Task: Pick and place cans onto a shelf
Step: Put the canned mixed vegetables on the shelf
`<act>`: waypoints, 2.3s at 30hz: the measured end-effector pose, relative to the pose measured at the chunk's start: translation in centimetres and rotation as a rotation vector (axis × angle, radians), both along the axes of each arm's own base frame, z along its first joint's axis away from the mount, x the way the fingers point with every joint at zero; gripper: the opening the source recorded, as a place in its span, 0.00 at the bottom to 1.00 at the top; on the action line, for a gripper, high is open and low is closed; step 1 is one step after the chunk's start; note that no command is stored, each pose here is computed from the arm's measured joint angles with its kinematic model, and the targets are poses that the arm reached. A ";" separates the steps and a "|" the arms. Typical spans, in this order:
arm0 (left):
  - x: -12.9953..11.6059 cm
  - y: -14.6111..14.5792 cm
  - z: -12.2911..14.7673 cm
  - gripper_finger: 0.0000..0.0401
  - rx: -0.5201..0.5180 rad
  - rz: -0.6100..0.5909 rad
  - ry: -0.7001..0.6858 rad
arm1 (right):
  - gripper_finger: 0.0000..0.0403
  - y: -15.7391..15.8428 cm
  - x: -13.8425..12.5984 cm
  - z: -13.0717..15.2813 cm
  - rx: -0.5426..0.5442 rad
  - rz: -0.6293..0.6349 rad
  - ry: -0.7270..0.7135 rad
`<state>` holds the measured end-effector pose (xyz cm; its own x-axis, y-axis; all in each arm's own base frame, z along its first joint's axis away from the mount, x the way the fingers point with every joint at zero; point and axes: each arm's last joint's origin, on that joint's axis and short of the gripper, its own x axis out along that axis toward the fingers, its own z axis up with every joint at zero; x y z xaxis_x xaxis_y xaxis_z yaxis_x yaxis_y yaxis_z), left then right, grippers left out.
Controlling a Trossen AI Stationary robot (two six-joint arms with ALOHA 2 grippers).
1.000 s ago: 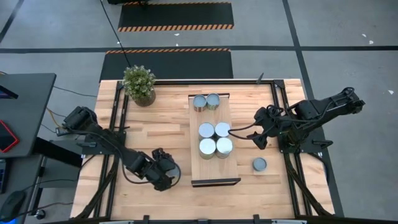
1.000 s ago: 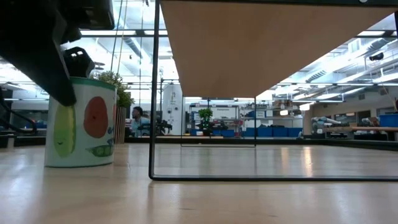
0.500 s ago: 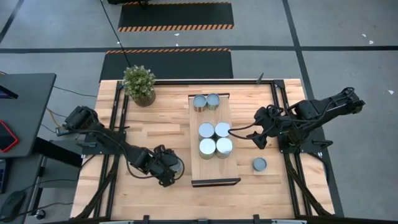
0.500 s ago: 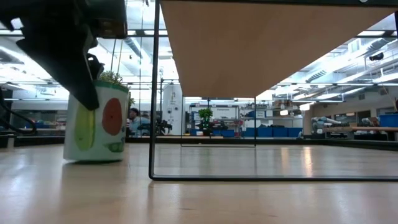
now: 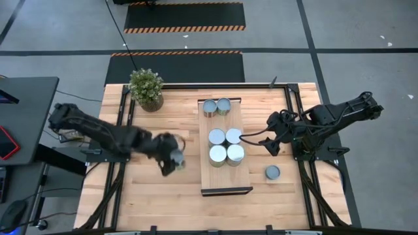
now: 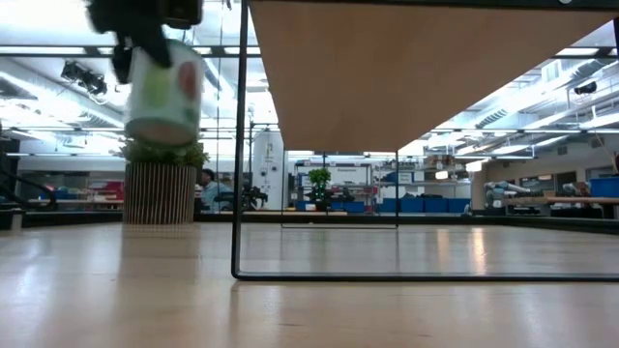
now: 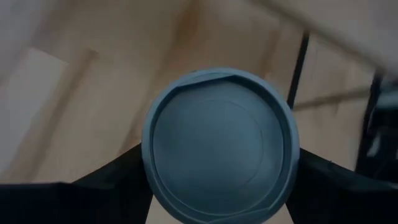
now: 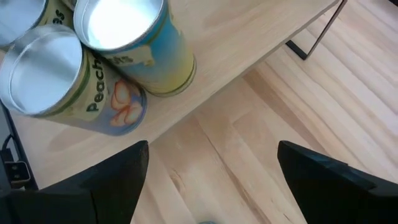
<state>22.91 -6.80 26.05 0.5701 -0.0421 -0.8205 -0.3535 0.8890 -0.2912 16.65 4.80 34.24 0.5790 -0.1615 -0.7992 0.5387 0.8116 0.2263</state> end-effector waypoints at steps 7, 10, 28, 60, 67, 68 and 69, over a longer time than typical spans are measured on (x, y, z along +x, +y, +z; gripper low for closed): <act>0.7 4.8 5.9 0.71 0.070 0.048 -0.047 | 0.90 -0.2 0.1 0.1 0.001 -0.011 -0.009; 1.4 6.8 8.2 0.71 0.116 0.068 -0.048 | 0.90 -0.2 0.2 0.1 0.002 -0.011 -0.012; 12.6 12.7 13.2 0.71 0.321 -0.050 -0.158 | 0.90 -0.3 0.4 0.3 -0.028 -0.040 -0.059; 19.0 12.3 8.3 0.78 0.366 -0.374 -0.179 | 0.90 -0.3 0.5 0.4 -0.035 -0.066 -0.080; 19.0 12.4 8.3 0.78 0.408 -0.395 -0.175 | 0.90 -0.3 0.6 0.4 -0.034 -0.066 -0.083; 19.0 12.4 8.3 0.78 0.412 -0.397 -0.173 | 0.90 -0.3 0.6 0.4 -0.034 -0.066 -0.084; 19.0 12.4 8.2 0.78 0.413 -0.400 -0.171 | 0.90 -0.3 0.6 0.4 -0.034 -0.066 -0.084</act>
